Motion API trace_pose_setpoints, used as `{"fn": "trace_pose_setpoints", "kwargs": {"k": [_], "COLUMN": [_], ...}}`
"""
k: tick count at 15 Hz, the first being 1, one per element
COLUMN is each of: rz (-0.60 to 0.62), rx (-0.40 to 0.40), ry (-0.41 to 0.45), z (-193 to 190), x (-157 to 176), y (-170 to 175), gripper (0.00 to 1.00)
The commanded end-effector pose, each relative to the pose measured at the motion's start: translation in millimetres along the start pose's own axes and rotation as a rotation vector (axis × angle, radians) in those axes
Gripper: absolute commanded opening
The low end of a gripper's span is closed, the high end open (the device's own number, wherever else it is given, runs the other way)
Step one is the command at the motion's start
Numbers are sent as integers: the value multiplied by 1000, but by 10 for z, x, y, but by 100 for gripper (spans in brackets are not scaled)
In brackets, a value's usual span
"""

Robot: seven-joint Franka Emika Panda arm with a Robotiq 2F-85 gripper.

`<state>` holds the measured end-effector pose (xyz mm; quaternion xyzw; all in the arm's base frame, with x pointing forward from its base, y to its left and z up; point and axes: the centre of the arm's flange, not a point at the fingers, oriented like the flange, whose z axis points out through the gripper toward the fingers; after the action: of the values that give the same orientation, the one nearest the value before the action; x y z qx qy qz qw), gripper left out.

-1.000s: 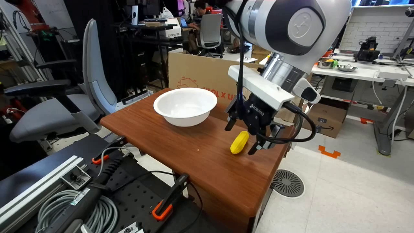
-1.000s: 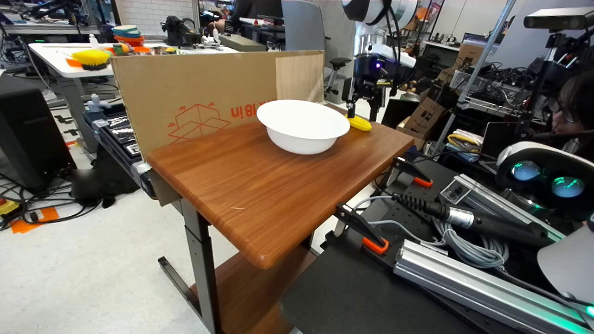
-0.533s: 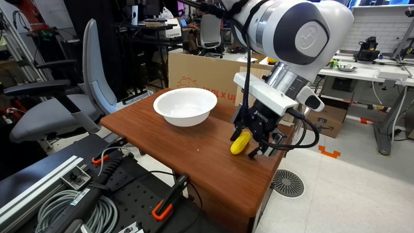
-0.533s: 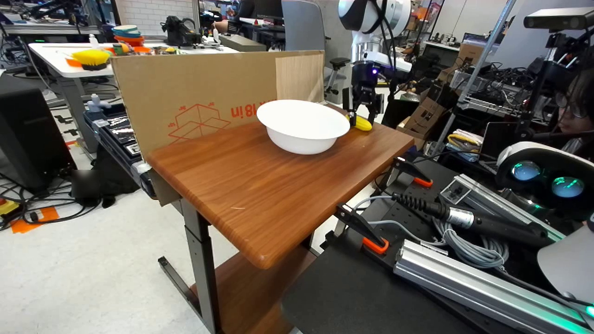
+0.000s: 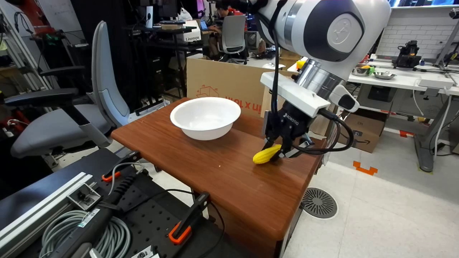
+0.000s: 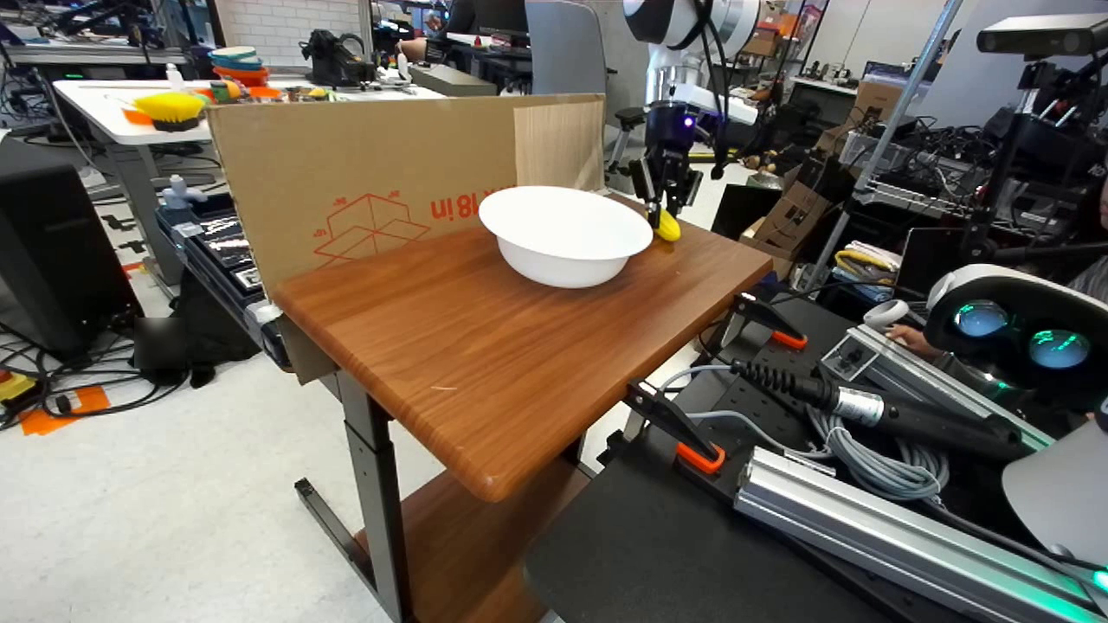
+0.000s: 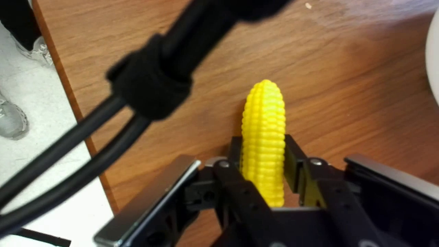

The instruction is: Pick up the corn toy and place it in the bowl

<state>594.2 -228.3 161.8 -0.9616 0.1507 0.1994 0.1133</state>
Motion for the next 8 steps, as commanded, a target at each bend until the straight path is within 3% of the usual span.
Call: {"fn": "trace_pose_setpoints", "kwargs": {"k": [1, 8], "rz": [-46, -265], "rx": [39, -21], "ry": [48, 213], "z": [-304, -996], "x": [-317, -1048], "y": [-355, -1524], "gripper": [7, 8]}}
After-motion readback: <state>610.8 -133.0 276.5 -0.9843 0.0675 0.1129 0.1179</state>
